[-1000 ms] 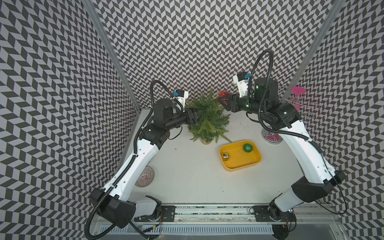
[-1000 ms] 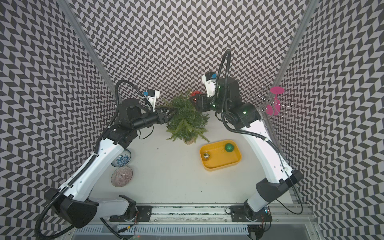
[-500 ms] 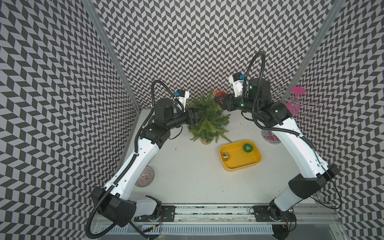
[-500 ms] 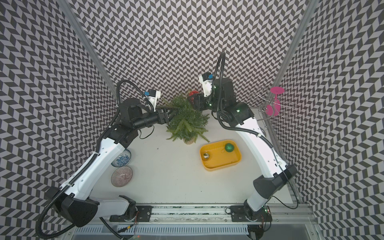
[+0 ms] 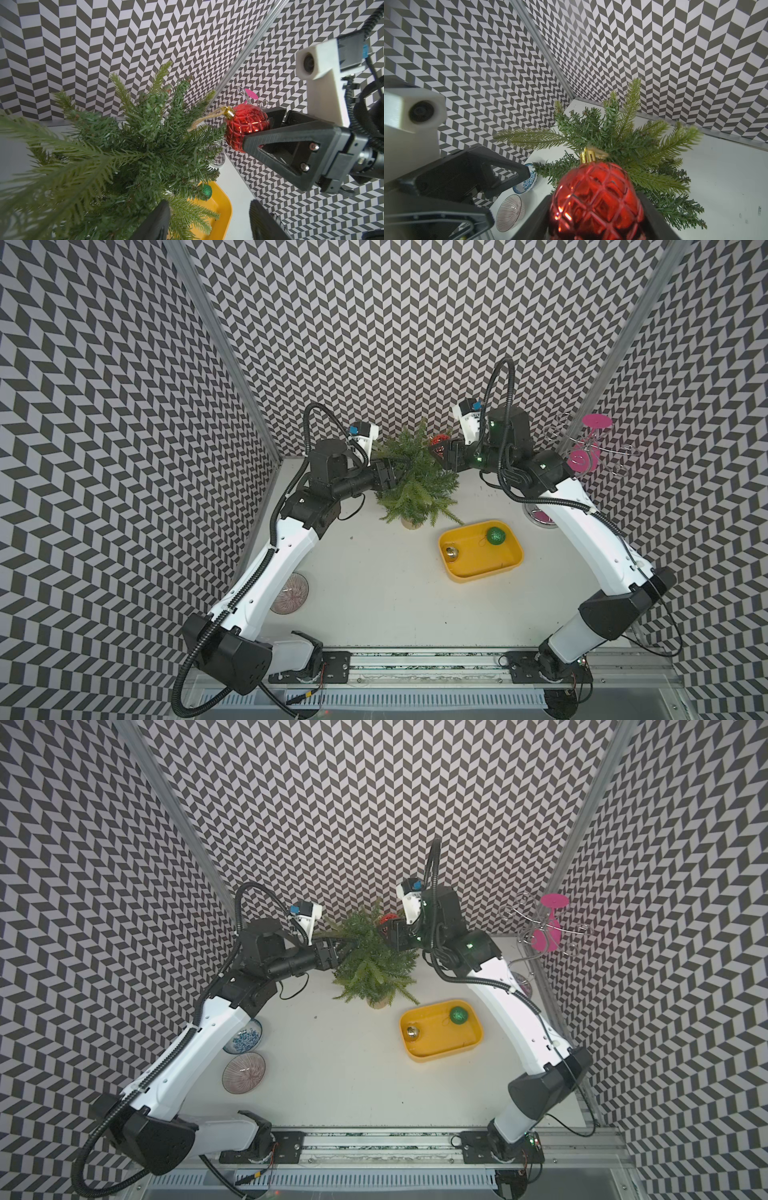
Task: Decorate the small christmas tree with ornaments
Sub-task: Hang an ornament on the christmas tree.
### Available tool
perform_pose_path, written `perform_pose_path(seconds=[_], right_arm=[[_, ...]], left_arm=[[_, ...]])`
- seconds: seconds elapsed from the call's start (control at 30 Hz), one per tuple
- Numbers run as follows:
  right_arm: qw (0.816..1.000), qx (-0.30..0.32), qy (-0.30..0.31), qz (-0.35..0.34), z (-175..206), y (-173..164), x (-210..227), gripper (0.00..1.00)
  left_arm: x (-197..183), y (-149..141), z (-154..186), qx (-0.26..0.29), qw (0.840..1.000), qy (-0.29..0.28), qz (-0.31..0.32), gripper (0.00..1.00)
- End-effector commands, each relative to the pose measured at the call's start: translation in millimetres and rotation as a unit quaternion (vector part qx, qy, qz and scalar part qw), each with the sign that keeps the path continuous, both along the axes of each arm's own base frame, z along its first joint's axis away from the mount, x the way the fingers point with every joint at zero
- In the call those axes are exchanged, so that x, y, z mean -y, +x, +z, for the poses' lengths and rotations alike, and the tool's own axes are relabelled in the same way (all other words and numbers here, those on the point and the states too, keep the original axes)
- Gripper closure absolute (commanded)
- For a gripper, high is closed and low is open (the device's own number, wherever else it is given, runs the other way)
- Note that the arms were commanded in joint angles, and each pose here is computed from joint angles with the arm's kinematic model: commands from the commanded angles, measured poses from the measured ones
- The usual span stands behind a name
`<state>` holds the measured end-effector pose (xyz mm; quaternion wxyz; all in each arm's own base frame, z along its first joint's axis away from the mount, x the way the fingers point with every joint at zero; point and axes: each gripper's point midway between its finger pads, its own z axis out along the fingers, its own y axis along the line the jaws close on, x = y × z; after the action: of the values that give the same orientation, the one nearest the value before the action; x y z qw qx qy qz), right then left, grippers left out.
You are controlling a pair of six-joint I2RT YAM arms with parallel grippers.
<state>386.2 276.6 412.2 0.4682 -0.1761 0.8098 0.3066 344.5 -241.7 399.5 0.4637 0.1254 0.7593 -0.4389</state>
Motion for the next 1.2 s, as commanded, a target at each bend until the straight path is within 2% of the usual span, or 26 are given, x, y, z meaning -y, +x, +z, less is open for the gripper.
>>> perform_pose_path(seconds=[0.0,0.5,0.97,1.17], right_arm=[[0.998,0.053,0.02,0.002,34,-11,5,0.41],[0.998,0.06,0.022,0.016,37,-18,5,0.41],[0.998,0.058,-0.015,0.022,19,-24,9,0.41],[0.996,0.08,-0.033,0.015,16,-27,13,0.41]], left_arm=[[-3,-6,10,0.014,1.0,-0.012,-0.004,0.37],[-3,-10,9,0.01,1.0,-0.021,-0.006,0.37],[-3,-6,6,0.01,1.0,-0.019,-0.005,0.37],[-1,-4,3,0.007,1.0,-0.018,-0.006,0.37]])
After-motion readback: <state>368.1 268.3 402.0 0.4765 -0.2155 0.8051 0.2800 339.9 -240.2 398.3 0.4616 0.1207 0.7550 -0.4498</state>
